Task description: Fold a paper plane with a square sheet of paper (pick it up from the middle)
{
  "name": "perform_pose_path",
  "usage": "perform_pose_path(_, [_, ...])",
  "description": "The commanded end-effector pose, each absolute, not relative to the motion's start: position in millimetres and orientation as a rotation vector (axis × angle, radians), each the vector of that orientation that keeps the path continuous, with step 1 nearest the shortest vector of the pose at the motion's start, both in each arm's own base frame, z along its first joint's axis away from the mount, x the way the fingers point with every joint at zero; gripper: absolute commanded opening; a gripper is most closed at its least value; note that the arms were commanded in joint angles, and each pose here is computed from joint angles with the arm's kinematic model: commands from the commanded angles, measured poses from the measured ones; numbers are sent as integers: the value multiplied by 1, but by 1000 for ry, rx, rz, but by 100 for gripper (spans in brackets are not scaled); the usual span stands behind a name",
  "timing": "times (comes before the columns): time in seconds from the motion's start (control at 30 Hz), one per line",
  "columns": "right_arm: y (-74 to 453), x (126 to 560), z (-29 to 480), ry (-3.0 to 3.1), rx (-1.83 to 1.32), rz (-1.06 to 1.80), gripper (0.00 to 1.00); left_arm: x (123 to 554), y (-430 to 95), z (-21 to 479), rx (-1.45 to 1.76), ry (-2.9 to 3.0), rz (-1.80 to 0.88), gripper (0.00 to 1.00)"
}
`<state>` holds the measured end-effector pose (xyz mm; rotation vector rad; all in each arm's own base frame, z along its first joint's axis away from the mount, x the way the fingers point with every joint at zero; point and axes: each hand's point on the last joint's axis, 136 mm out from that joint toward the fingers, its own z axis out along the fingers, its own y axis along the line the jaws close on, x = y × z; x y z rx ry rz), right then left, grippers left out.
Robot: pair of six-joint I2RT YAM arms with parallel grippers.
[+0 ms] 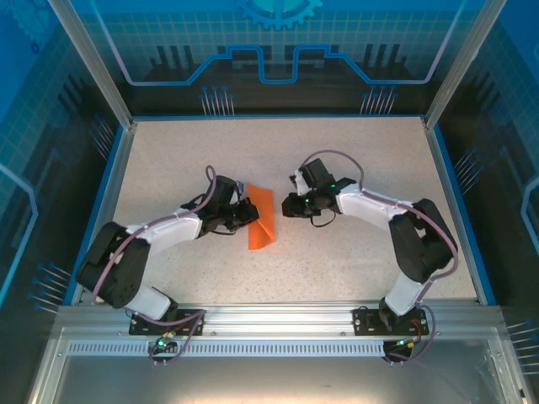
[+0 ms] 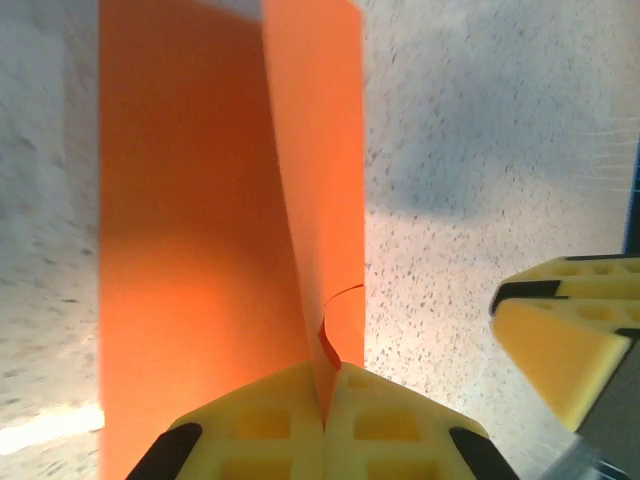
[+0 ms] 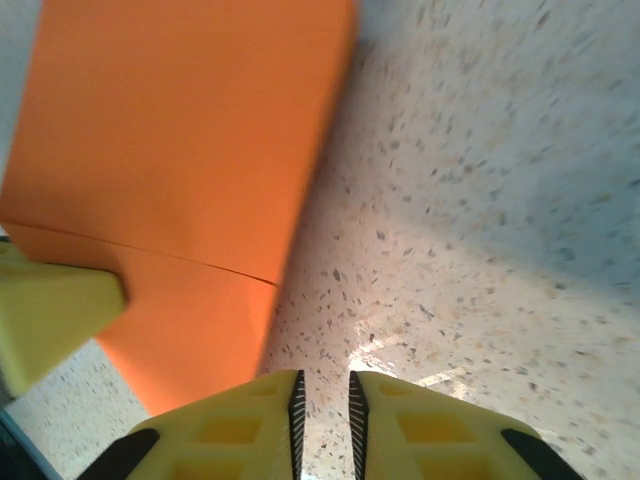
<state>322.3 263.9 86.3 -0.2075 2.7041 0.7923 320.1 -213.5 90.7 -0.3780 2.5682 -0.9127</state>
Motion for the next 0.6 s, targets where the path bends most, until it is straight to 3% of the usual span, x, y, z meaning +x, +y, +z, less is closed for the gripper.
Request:
perform_pose_path(0.0, [235, 330, 95, 2660, -98, 655, 29, 313, -164, 118, -282, 2614, -500, 6])
perform_pose_path(0.2, [202, 330, 106, 2580, 33, 555, 62, 313, -111, 169, -210, 2562, -95, 6])
perform_pose_path(0.4, [172, 325, 116, 2509, 116, 499, 90, 328, -96, 164, -181, 2553, 208, 6])
perform_pose_path(0.57, [148, 319, 126, 2452, 192, 468, 99, 345, -103, 143, -102, 2547, 507, 6])
